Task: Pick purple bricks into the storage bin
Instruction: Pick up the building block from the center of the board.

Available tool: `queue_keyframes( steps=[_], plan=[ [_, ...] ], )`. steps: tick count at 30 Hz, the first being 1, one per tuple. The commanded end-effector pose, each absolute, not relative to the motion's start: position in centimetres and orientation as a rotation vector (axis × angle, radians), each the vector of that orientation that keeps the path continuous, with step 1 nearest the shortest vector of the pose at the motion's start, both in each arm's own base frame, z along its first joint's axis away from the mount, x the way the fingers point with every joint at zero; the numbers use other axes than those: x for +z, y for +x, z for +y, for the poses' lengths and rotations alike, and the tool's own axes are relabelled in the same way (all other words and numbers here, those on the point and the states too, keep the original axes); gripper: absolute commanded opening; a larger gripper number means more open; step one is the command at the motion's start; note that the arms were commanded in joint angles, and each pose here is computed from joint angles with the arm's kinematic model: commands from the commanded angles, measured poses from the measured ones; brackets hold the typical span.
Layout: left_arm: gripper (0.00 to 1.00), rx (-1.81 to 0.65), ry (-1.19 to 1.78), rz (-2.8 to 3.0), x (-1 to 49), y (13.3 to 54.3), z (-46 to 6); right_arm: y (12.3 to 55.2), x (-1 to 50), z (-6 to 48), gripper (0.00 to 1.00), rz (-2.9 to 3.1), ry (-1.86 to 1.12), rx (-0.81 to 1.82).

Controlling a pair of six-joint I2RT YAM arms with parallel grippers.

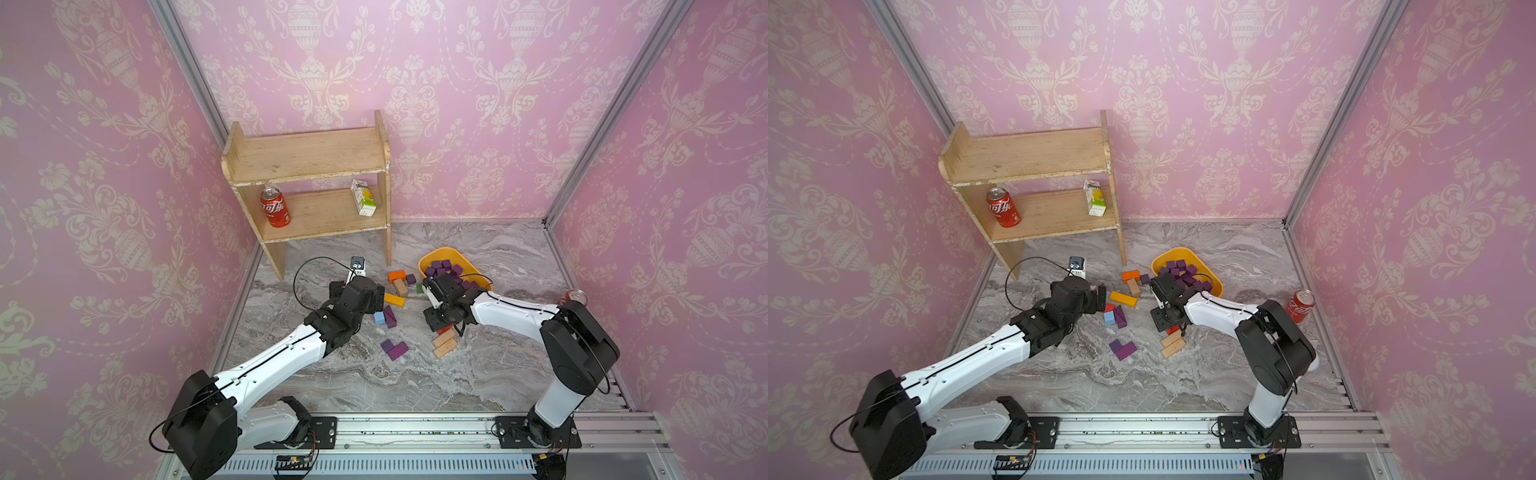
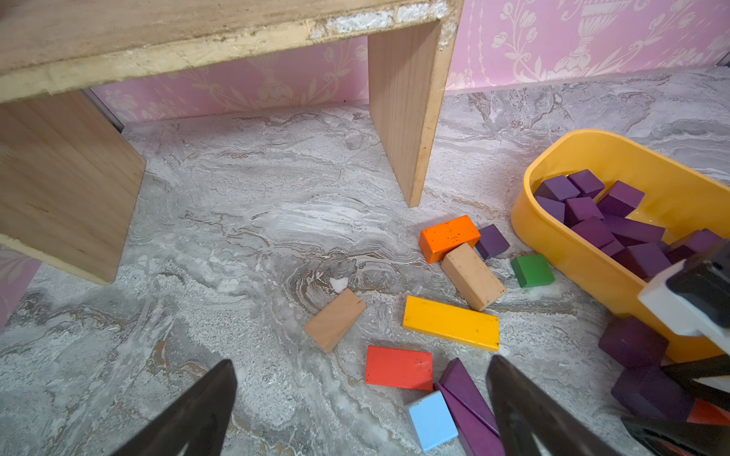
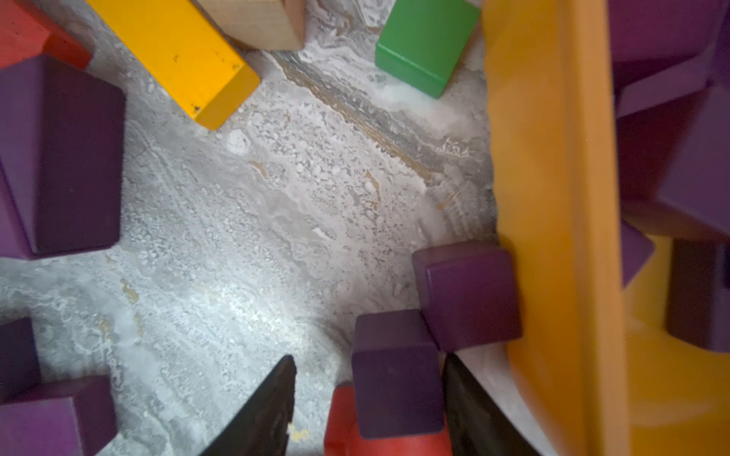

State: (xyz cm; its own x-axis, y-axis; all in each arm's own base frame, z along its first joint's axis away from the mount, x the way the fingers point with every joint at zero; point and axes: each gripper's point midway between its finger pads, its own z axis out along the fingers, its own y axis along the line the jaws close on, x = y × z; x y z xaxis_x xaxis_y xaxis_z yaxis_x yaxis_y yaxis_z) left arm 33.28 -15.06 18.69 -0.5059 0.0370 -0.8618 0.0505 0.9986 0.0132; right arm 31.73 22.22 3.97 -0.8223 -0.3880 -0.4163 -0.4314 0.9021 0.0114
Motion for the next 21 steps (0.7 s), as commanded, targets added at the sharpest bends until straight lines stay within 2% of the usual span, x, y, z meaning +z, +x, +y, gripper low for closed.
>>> queue_keyframes(
  steps=[1,3,6,13,21],
  plan=[
    [0.99,-0.037,0.036,2.122,17.9,33.1,-14.8,31.2,3.1,22.1,0.60,2.683,-0.603,0.156],
    [0.99,-0.034,0.025,2.118,18.0,33.2,-14.7,31.1,2.7,21.9,0.59,2.703,-0.610,0.127],
    [0.99,-0.038,0.022,2.111,18.1,33.3,-14.7,31.3,2.6,21.7,0.52,2.704,-0.610,0.108],
    [0.99,-0.027,0.024,2.102,17.9,33.6,-14.4,32.1,2.7,21.9,0.32,2.702,-0.602,0.078],
    [0.99,-0.043,-0.042,2.066,17.6,34.0,-14.0,32.7,4.3,22.2,0.24,2.657,-0.580,0.097]
  ],
)
